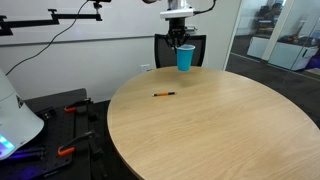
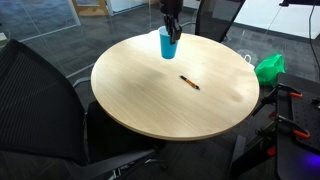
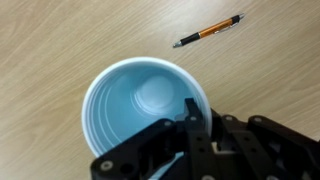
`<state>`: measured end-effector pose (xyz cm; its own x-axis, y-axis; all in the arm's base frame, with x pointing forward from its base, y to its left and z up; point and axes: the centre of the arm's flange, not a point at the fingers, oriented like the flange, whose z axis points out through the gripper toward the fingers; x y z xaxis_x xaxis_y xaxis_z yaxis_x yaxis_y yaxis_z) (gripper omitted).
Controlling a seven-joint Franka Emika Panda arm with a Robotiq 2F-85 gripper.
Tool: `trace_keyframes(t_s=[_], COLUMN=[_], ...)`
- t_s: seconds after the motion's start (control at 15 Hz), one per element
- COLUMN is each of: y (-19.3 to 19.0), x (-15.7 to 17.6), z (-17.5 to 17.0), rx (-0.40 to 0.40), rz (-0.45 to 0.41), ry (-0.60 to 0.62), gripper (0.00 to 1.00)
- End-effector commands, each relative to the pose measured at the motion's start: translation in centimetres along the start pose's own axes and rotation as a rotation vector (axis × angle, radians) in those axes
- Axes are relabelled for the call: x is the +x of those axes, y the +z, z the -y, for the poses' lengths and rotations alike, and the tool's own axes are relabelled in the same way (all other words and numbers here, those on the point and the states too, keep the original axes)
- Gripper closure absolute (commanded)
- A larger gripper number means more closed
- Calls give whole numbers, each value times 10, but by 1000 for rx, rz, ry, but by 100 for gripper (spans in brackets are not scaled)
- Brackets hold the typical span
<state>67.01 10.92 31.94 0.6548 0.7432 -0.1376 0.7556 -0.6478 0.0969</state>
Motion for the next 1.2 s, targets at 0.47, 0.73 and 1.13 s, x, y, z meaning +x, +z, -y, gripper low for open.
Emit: trace_keyframes(t_s=[0.47,0.73,1.13], y=[56,69,79], x=[59,71,79], z=[34,47,56], rx=[-16,0,-16], rz=[-85,-64,-44], ry=[-163,-209,-223], gripper=[99,99,99])
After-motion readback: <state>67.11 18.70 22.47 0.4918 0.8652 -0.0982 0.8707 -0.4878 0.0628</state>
